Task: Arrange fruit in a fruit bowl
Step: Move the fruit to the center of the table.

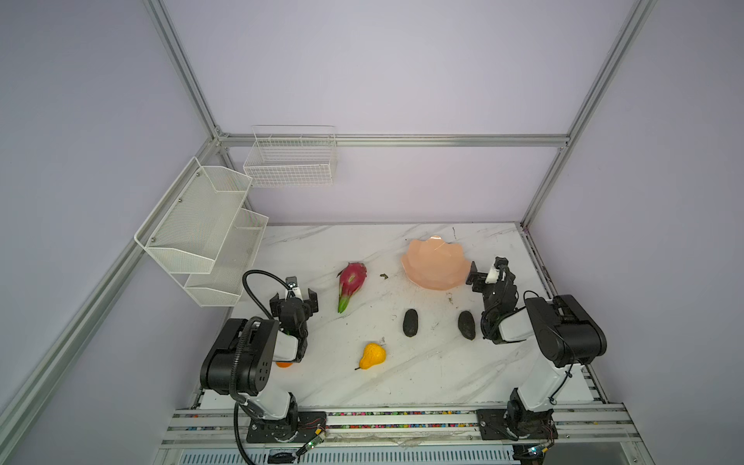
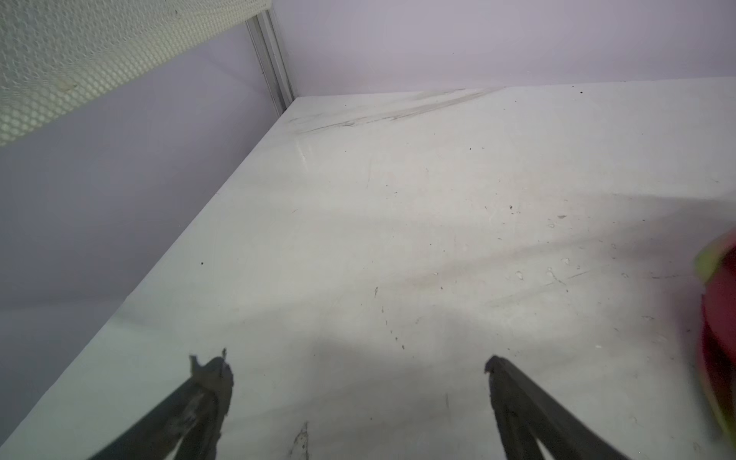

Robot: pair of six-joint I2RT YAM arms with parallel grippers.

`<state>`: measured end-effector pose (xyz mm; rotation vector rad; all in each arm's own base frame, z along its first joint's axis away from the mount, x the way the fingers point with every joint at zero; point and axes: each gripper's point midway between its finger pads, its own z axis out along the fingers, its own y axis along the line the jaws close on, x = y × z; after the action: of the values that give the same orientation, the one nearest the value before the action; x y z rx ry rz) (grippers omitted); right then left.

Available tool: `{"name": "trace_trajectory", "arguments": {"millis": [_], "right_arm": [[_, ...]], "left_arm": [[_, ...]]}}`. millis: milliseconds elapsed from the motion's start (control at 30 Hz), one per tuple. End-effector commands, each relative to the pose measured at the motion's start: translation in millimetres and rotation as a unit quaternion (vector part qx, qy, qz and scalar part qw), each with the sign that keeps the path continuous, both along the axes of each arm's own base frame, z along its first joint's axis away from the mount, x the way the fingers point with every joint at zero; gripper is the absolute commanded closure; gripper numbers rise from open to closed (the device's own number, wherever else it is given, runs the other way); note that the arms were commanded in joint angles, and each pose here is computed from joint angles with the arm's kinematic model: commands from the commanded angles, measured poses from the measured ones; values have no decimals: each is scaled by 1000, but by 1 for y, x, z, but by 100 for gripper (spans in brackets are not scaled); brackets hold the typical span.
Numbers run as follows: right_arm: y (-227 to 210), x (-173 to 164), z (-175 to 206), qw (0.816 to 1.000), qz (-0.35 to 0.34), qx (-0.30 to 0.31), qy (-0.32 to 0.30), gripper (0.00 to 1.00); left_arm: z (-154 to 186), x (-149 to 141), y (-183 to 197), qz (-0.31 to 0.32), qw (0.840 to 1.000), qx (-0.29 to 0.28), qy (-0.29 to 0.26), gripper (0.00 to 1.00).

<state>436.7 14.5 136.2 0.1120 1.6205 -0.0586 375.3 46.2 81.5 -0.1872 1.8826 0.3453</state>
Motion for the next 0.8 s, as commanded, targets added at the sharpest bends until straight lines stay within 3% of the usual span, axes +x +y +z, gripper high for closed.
{"name": "trace_trajectory", "arguments": {"millis": [0, 767], "right_arm": [[-1, 0, 3, 1000, -1, -5, -8, 2], [-1, -1, 3, 1000, -1, -5, -7, 3]], "left_arm": [[35, 19, 2, 5, 998, -8, -57, 0], [35, 18, 2, 5, 998, -7, -56, 0]]}}
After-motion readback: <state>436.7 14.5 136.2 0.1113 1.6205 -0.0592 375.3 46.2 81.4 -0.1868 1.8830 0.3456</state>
